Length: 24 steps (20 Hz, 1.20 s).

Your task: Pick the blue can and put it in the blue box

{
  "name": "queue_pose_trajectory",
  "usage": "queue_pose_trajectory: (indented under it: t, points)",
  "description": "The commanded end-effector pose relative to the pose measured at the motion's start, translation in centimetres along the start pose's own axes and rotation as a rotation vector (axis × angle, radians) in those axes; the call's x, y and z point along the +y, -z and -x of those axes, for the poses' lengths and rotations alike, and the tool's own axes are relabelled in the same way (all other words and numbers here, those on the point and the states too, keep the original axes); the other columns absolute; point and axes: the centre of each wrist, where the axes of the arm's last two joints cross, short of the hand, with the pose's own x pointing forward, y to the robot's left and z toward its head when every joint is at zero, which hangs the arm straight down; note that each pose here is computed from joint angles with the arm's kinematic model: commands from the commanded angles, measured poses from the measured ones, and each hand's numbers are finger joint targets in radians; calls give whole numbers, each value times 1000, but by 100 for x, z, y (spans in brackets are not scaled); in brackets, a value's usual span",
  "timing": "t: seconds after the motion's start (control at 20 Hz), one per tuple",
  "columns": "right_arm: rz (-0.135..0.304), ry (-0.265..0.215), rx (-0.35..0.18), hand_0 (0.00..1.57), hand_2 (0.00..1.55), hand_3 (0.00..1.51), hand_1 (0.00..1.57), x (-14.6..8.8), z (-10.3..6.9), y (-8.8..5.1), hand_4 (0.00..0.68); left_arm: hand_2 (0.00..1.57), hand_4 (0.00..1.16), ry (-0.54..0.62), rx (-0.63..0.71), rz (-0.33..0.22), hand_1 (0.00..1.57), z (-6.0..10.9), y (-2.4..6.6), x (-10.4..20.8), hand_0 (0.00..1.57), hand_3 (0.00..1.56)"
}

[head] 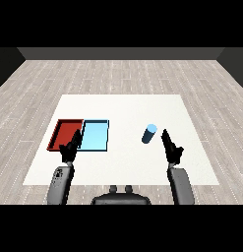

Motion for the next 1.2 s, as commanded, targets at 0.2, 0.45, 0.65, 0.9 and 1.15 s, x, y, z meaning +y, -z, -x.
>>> queue_pose_trajectory:
  t: [0.2,0.45,0.65,0.9,1.15]
  points:
    - [-13,-26,15,0,0,0,0,-105,-14,554,0,0,0,27,-58,-34,0,-24,6,-9,0,0]
    - [-120,183,-244,0,0,0,0,-67,-127,530,0,0,0,-112,-392,8,0,-89,38,-139,0,0]
    - [-146,195,-263,0,0,0,0,-63,11,641,0,0,0,-142,-388,24,0,-148,-34,84,0,0]
    - [-136,193,-238,0,0,0,0,-326,-30,714,0,0,0,-133,-372,16,0,-40,-24,-45,0,0]
    - [-89,177,-208,0,0,0,0,-181,56,784,0,0,0,-131,-384,24,0,-9,-34,-54,0,0]
